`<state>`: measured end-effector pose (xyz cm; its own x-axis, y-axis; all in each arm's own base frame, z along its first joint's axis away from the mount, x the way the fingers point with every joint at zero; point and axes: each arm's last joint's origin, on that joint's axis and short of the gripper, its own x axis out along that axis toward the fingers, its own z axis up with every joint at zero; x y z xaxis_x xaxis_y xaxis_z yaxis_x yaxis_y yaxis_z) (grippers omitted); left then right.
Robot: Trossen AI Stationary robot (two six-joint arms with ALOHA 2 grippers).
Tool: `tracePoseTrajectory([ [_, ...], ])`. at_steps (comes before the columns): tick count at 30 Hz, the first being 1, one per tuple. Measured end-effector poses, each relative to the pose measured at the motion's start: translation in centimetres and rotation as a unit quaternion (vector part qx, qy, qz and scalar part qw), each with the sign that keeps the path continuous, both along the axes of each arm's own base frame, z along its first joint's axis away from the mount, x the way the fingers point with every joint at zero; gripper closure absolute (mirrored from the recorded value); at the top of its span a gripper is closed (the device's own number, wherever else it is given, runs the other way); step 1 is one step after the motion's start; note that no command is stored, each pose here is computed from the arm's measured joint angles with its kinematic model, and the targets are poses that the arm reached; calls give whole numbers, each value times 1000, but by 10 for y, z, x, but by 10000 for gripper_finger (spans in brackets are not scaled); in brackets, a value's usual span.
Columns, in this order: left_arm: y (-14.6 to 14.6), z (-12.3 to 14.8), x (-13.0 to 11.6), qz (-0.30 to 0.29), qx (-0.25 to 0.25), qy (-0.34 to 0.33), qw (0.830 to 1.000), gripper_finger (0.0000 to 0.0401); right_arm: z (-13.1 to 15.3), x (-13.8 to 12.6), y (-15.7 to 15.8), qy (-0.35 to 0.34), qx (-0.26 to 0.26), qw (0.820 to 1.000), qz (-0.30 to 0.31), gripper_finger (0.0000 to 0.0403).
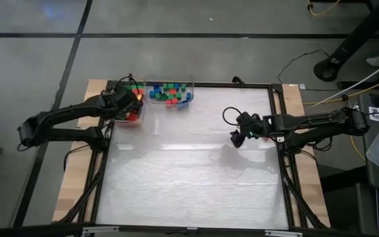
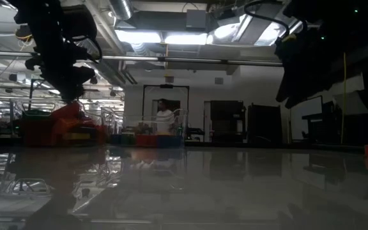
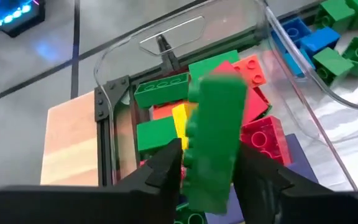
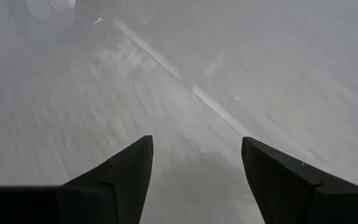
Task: Sort blocks by size
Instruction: Put the large green game piece into the left transparent bin, then put the large orange game piece into the left transparent bin
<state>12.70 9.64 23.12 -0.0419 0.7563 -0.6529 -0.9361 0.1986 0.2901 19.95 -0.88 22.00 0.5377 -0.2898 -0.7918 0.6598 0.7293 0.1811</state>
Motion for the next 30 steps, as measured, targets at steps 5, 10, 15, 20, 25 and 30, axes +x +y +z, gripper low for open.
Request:
tracePoseTrajectory([
  [5,1,-3,2,16,-4,-9,1000,233,-1,-1,1,8,17,1000,12,160],
  [10,3,-7,6,24,-20,-18,999,193,-2,-8,1,53,21,998,13,160],
  [15,4,-9,10,14,-30,-30,999,190,11,-16,1,110,20,994,15,160],
  [20,6,-7,14,15,-18,-55,998,195,14,-25,1,168,31,985,-19,160],
  [25,7,-6,16,13,-15,-68,998,196,0,-31,1,245,66,952,-172,160],
  [30,7,-6,16,8,-21,-69,997,196,-18,-26,1,303,71,908,-282,160],
])
